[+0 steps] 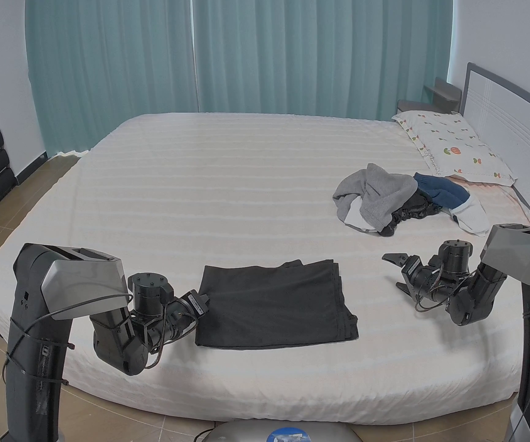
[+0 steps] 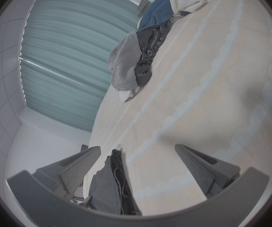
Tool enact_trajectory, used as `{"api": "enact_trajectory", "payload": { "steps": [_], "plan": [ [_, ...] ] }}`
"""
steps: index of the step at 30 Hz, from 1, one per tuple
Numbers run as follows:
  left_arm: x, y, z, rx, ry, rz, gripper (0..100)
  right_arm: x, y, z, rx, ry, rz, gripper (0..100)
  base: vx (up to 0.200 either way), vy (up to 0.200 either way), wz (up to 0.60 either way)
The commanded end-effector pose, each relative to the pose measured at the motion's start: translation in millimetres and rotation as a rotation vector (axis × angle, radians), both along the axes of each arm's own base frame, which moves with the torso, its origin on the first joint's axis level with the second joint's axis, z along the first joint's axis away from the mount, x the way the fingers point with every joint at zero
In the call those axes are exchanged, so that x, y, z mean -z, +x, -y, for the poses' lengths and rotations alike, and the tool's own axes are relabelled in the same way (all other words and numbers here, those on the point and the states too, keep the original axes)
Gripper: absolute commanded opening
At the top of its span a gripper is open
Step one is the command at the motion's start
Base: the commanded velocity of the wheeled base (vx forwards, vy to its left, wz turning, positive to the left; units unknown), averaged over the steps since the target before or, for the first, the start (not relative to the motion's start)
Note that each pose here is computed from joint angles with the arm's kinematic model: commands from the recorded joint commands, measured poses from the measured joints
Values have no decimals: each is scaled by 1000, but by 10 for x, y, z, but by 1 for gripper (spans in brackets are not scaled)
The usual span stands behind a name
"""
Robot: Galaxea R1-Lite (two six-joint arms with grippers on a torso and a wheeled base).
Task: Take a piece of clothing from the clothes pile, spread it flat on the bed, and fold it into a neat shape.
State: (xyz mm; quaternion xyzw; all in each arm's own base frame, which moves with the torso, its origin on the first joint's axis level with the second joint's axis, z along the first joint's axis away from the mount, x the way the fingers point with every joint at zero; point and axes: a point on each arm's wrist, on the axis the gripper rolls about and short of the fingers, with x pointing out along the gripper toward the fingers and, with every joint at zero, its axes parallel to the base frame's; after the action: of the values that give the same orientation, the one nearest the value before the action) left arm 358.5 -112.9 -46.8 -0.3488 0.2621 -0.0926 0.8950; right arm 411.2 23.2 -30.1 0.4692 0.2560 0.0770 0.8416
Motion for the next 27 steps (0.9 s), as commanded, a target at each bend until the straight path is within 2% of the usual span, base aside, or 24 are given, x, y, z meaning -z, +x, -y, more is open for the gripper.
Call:
{"api": "enact_trajectory", "payload": {
  "steps": [1,27],
  "plan": [
    [-8,7,-1,-1,-1,4,0,-4,0,-14,-1,-1,1,100,0,200,0],
    [33,11,-32,-14,6,-5,0,10,-99,-108,-24,-4,-13,100,0,200,0]
  ]
}}
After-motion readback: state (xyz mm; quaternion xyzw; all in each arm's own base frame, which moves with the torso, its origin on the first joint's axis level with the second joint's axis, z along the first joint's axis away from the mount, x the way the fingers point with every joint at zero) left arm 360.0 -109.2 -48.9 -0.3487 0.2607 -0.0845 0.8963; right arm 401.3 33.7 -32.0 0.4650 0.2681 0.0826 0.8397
